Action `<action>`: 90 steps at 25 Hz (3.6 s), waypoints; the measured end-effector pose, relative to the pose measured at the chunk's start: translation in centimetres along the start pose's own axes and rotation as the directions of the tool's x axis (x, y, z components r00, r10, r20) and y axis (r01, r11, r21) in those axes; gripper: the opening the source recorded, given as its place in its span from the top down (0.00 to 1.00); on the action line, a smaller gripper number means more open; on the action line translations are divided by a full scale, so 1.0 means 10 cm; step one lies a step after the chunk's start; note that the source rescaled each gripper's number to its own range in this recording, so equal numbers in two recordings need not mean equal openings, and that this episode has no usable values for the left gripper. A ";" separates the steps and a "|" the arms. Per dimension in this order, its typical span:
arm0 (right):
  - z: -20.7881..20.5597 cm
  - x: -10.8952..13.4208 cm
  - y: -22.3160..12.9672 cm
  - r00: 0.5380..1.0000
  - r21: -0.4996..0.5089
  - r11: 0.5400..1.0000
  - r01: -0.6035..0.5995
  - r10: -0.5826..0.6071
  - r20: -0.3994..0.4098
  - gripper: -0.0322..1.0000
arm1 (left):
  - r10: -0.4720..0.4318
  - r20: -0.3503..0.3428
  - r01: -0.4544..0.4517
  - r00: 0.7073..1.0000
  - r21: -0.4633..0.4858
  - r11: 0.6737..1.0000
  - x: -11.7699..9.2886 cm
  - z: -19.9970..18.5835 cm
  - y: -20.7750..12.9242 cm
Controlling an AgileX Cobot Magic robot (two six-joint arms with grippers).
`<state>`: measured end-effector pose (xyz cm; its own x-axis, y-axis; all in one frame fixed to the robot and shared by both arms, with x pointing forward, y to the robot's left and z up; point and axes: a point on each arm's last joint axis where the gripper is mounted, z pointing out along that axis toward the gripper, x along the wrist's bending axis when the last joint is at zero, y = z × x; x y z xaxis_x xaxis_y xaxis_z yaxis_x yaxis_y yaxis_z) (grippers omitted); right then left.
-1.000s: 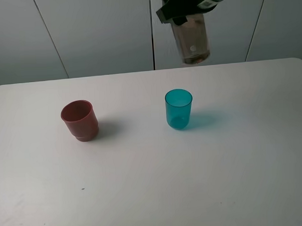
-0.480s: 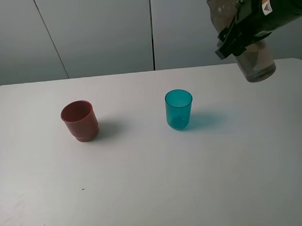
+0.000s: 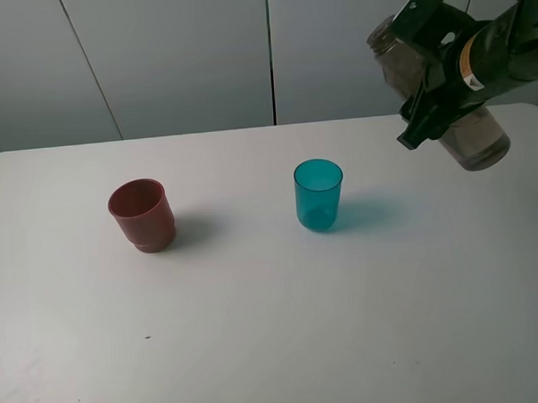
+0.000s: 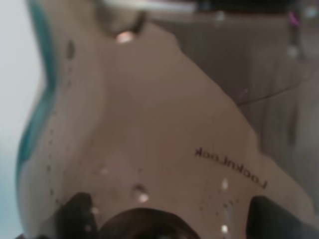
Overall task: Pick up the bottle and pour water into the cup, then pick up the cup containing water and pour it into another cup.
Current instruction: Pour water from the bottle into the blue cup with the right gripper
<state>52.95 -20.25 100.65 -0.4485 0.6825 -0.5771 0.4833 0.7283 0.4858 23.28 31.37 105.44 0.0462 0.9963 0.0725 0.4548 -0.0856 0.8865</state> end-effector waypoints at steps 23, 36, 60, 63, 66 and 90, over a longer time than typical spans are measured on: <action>0.07 0.35 0.10 0.957 -0.083 0.954 0.289 -0.289 0.013 0.93 | 0.000 0.000 0.000 1.000 0.000 1.000 0.00 0.00 0.00; 0.36 0.46 0.02 0.856 -0.002 0.857 0.515 -0.514 0.054 0.93 | 0.000 0.000 0.000 1.000 0.000 1.000 0.00 0.00 0.00; 0.51 0.66 -0.21 0.716 0.024 0.715 0.698 -0.698 -0.004 0.93 | 0.000 0.000 0.000 1.000 0.000 1.000 0.00 0.00 0.00; 0.52 0.65 -0.21 0.693 0.034 0.692 0.721 -0.721 0.000 0.93 | 0.000 0.000 0.000 1.000 0.000 1.000 0.00 0.00 0.00; 0.52 0.63 -0.22 0.674 0.054 0.673 0.737 -0.739 0.009 0.93 | 0.000 0.000 0.000 1.000 0.000 1.000 0.00 0.00 0.00; 0.55 0.50 -0.05 0.589 0.113 0.594 0.797 -0.805 0.072 0.93 | 0.002 0.000 -0.002 1.000 0.000 1.000 0.00 0.00 0.00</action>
<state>54.55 -17.51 93.91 -0.5989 -0.1884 -0.7784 0.0147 0.9692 -0.2459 23.28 31.37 105.44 0.0471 0.9961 0.0742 0.4547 -0.0875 0.8863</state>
